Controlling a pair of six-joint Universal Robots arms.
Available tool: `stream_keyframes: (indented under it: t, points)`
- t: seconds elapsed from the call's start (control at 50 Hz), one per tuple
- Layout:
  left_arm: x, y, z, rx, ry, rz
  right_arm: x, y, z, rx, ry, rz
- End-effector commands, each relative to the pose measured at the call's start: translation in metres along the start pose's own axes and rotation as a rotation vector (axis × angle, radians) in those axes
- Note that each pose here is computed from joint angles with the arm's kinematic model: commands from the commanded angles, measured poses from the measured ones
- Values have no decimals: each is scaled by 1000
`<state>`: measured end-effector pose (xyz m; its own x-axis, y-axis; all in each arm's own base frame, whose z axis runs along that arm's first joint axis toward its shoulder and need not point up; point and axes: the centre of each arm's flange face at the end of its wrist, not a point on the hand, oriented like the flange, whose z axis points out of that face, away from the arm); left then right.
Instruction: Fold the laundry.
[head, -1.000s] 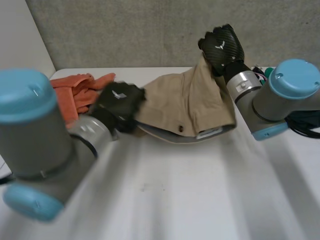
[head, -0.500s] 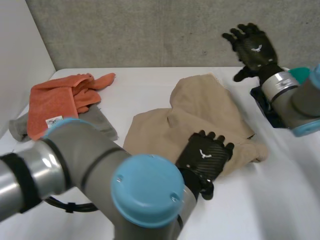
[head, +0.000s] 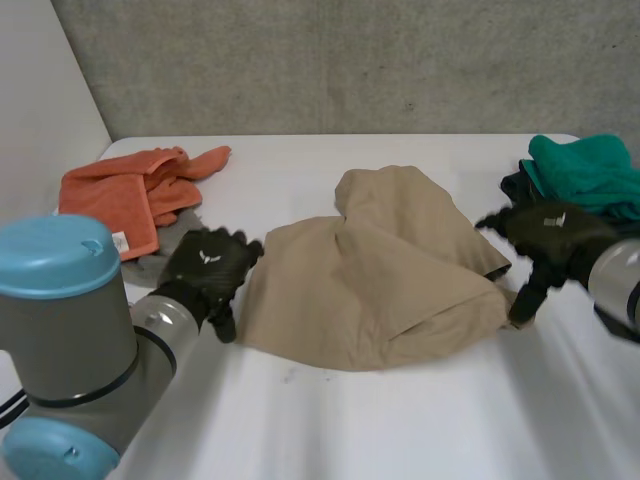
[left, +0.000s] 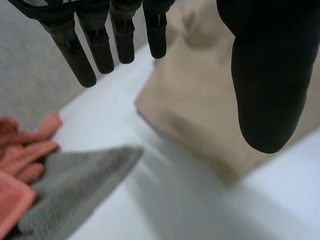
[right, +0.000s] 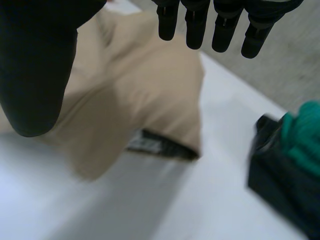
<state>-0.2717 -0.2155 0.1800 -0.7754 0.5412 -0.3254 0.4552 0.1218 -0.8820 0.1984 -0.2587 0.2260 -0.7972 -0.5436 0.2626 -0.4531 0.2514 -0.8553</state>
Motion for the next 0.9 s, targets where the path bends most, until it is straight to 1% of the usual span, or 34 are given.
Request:
stream_keyframes:
  t: [0.02, 0.14, 0.22, 0.3, 0.5, 0.66, 0.74, 0.76, 0.8, 0.82, 0.84, 0.88, 0.9]
  points:
    - [4, 33, 22, -42, 130, 53, -19, 30, 5, -5, -21, 6]
    - [8, 33, 28, -23, 173, 41, -22, 43, 19, 72, 24, -31]
    - [18, 43, 37, -24, 194, 54, -23, 51, 29, 84, 28, -28]
    - [21, 45, 43, -23, 201, 60, -24, 51, 30, 93, 29, -30]
    - [23, 43, 59, -4, 196, 62, -22, 45, 31, 119, 39, -35]
    - [24, 26, 62, 52, 168, 75, -19, 41, 32, 131, 48, -40]
    - [14, 0, 56, 106, 89, 82, -10, 23, 31, 178, 78, -61]
    - [5, -20, 46, 157, 43, 83, -5, 8, 26, 222, 99, -74]
    - [-5, -42, 35, 213, 1, 78, 1, -11, 16, 268, 121, -99]
    - [-10, -57, 26, 257, -20, 76, 7, -33, 3, 316, 145, -129]
    - [-17, -77, 12, 319, -44, 77, 10, -43, -4, 332, 155, -143]
    - [-24, -99, -6, 389, -70, 77, 17, -66, -19, 372, 178, -163]
    - [-27, -110, -17, 429, -83, 77, 24, -85, -34, 399, 200, -179]
